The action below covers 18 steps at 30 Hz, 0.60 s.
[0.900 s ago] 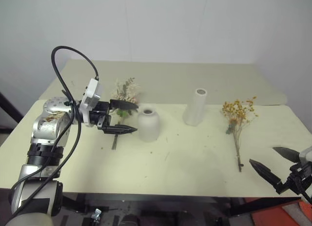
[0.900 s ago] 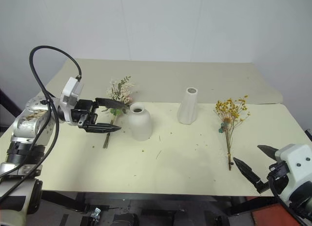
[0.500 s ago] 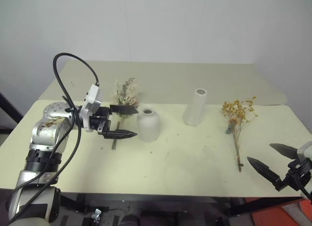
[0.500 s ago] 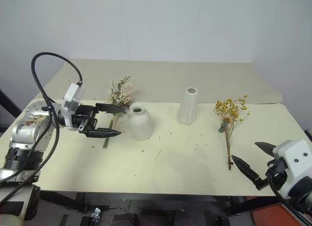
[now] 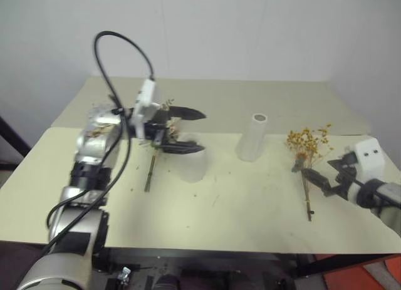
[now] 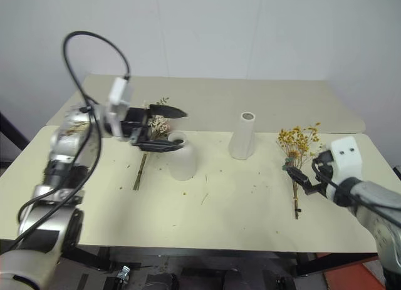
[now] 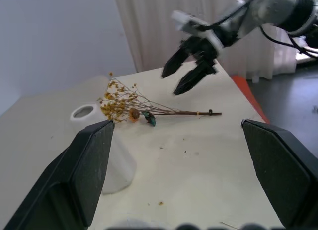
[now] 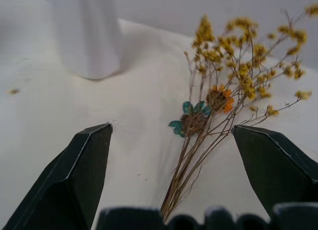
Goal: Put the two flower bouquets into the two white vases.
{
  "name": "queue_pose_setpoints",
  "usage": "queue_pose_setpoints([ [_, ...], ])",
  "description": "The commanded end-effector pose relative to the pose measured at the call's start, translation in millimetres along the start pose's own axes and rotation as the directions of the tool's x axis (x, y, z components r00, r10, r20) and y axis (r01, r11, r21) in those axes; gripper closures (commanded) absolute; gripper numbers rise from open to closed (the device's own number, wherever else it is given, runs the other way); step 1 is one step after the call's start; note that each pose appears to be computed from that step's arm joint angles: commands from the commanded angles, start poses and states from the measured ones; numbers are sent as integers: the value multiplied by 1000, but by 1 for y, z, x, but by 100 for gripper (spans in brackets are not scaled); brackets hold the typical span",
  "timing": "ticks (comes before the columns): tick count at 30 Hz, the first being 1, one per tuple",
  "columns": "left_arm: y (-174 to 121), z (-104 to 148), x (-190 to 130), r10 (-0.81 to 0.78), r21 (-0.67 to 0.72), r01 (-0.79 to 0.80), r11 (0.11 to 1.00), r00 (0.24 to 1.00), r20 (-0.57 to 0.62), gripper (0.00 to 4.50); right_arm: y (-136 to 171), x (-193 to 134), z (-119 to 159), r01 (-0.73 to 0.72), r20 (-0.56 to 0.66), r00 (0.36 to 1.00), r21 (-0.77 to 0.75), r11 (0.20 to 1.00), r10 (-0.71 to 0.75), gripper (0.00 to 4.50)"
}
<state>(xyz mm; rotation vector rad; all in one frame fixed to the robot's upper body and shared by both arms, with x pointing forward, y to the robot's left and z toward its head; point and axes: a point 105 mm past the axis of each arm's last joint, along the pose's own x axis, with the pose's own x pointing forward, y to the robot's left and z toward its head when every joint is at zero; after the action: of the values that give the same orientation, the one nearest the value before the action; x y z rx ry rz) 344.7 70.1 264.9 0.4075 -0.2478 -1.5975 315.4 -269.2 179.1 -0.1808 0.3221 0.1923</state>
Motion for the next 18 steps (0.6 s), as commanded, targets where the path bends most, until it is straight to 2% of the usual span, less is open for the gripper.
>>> queue_pose_setpoints([
  [1,5,1,11,-55,79,60,995,996,-69,3,-13,14,-2,75,-81,994,39,996,-72,0],
  [4,5,-4,17,-82,104,93,990,991,-103,3,-18,22,-9,107,-138,985,36,994,-101,0],
  [7,4,-2,26,-96,115,104,988,993,-71,3,-20,28,-20,122,-196,974,41,992,-112,0],
  [14,-1,-4,30,-109,97,112,989,994,-31,3,-16,38,-28,86,-226,972,79,993,-67,0],
  [17,-2,-9,28,-99,90,103,991,994,-42,0,-19,44,-35,94,-261,963,107,990,-63,56],
  [18,-2,-10,27,-97,90,101,991,994,-50,0,-20,46,-37,97,-268,961,115,989,-64,89],
])
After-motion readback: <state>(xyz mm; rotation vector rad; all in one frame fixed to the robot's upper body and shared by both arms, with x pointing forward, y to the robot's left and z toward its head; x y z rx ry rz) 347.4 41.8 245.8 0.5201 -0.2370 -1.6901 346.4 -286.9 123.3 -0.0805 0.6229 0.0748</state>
